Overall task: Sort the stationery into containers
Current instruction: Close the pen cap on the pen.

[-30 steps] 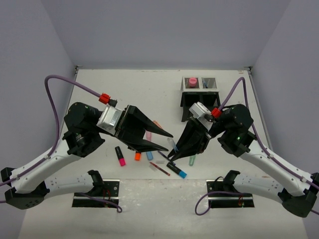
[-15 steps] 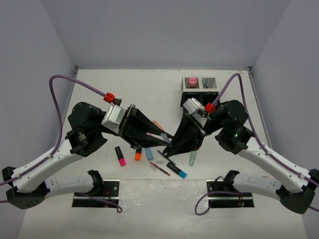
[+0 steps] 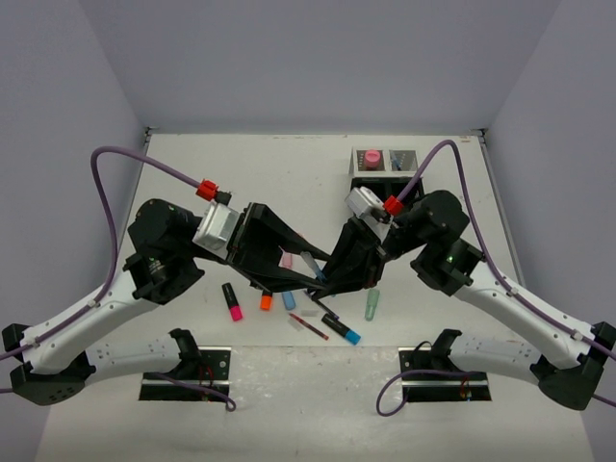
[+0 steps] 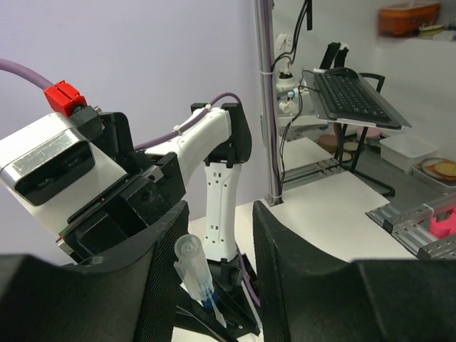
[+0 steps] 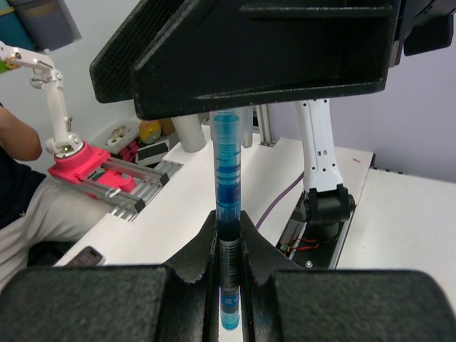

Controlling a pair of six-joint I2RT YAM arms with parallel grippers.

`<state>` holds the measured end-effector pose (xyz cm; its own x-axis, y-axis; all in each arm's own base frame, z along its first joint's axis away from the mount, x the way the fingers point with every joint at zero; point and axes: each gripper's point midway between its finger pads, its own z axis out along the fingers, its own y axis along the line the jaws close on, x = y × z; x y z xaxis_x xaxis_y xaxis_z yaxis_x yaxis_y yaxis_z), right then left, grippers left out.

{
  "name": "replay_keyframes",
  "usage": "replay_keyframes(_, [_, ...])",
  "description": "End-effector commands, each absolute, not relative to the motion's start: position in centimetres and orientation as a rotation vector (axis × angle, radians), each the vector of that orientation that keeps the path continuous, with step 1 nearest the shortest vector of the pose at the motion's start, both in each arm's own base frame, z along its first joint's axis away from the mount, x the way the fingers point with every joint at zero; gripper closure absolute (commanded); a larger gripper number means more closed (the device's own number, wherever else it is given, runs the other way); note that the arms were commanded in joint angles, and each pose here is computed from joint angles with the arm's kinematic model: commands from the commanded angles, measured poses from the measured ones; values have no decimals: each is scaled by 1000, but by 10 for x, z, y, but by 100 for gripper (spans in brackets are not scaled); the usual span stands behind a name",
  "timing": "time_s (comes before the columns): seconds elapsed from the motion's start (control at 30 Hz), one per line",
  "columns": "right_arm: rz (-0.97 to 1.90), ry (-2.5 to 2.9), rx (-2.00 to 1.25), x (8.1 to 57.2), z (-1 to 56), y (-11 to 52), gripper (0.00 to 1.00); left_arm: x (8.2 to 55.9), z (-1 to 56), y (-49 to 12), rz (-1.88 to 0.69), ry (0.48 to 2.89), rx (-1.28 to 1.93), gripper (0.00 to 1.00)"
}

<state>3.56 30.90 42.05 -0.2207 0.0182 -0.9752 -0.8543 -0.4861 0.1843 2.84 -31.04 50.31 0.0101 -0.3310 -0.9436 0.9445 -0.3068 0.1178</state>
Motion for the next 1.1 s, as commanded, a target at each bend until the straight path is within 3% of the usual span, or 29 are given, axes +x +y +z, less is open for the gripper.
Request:
replay_keyframes(0.0, [1751,997,-1386,38,426,308,100,20,519,-296,-1503,666,1196,63])
replay_keyframes(0.1, [1758,982,-1396,36,426,307,100,21,514,-298,-1503,685,1200,78])
replay_keyframes(0.27, [1763,962,-1407,34,428,306,100,24,505,-301,-1505,706,1203,87])
replay_keyframes(0.37, [1756,944,-1404,32,428,304,100,21,500,-300,-1512,696,1211,99])
replay_keyframes(0.5, [1727,935,-1342,37,438,305,100,22,495,-301,-1523,698,1207,100])
replay_keyframes(0.67, [1623,1008,-1071,67,470,310,100,60,484,-320,-1485,914,1037,100])
replay_keyframes(0.8, [1558,985,-964,80,489,305,100,64,466,-328,-1526,994,1026,100])
replay_keyframes(0.97, [1566,959,-936,86,518,310,100,65,436,-333,-1577,1037,998,100])
replay_keyframes(1.07, [1587,981,-973,88,507,320,100,68,431,-334,-1582,1069,978,100])
